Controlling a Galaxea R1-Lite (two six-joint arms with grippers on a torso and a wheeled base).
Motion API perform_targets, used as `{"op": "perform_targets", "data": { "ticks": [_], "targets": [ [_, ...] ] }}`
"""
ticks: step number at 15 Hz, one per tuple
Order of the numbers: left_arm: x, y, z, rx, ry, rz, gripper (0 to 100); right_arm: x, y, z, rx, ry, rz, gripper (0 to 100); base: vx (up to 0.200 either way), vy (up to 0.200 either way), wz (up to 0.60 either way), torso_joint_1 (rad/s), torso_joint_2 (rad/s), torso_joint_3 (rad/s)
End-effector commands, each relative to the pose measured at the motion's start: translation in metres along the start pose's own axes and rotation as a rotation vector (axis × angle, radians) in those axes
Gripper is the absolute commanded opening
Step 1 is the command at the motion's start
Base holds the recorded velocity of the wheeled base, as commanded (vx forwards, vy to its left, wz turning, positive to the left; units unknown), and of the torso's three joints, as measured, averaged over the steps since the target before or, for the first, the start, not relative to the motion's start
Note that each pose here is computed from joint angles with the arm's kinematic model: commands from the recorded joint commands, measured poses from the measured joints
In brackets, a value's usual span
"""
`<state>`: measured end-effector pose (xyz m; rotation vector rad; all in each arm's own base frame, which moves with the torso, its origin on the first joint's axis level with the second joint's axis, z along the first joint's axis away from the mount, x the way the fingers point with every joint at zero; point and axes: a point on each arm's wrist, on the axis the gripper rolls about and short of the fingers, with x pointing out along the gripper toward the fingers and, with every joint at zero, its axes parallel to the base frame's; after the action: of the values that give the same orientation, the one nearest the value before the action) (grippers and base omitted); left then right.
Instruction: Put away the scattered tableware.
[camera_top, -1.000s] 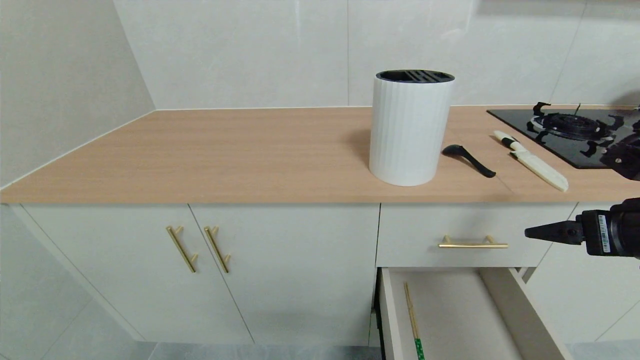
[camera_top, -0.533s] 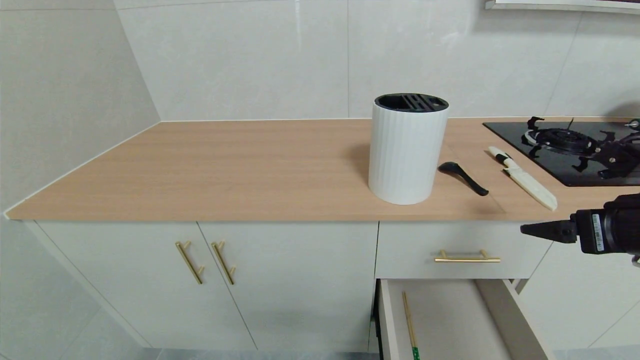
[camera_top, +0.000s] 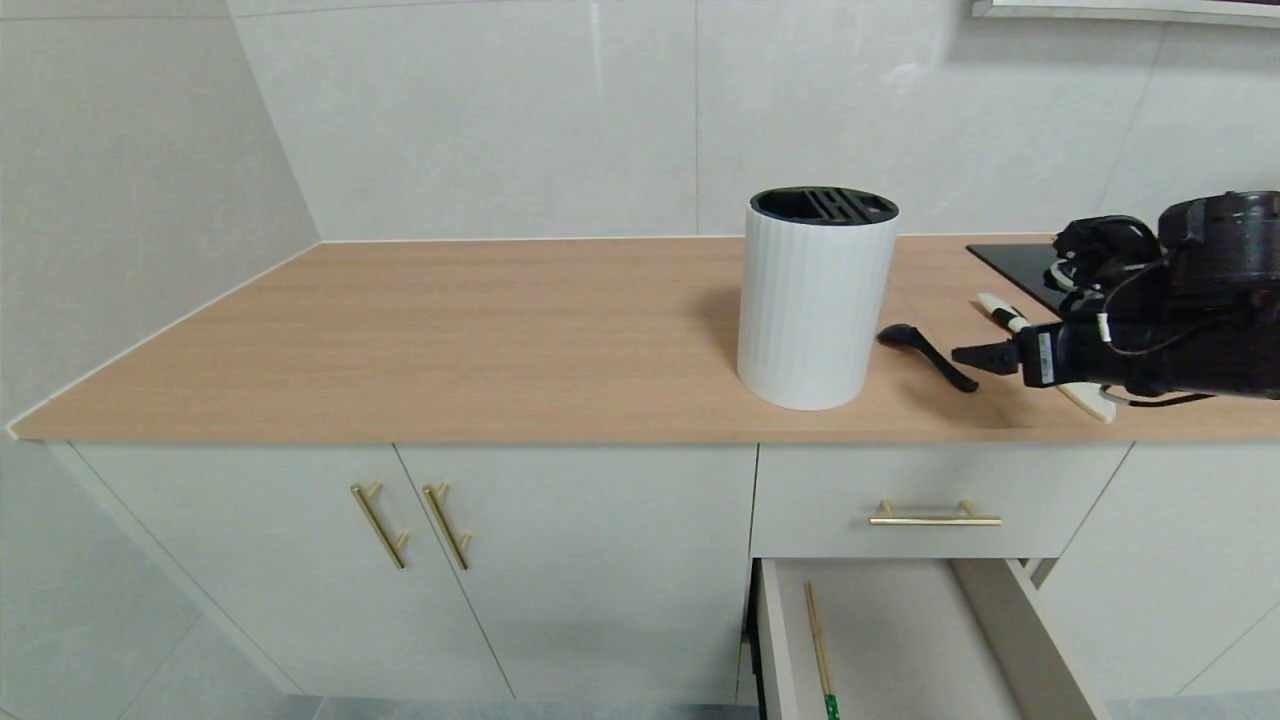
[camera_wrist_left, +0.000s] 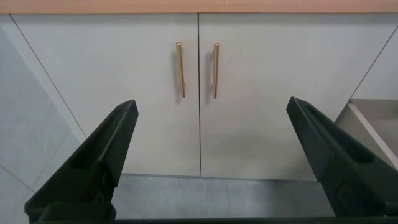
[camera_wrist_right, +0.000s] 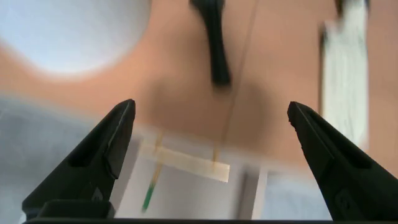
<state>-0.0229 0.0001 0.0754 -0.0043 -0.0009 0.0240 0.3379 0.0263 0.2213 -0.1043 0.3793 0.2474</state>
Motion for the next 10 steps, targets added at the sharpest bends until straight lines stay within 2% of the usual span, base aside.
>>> {"op": "perform_targets", "data": {
  "ticks": [1,4,10],
  "targets": [
    [0.000,0.000,0.000,0.000,0.001,0.001,100,0.058,-0.007,-0.017,-0.006,0.032,0.015,100,0.000,0.000,0.00,0.000,0.00,0.000],
    [0.000,0.000,0.000,0.000,0.001,0.001,100,0.072,-0.008,-0.025,0.000,0.050,0.020,100,0.000,0.000,0.00,0.000,0.00,0.000],
    [0.000,0.000,0.000,0.000,0.002,0.001,100,0.085,-0.010,-0.031,-0.001,0.013,0.012,100,0.000,0.000,0.00,0.000,0.00,0.000]
  ]
}}
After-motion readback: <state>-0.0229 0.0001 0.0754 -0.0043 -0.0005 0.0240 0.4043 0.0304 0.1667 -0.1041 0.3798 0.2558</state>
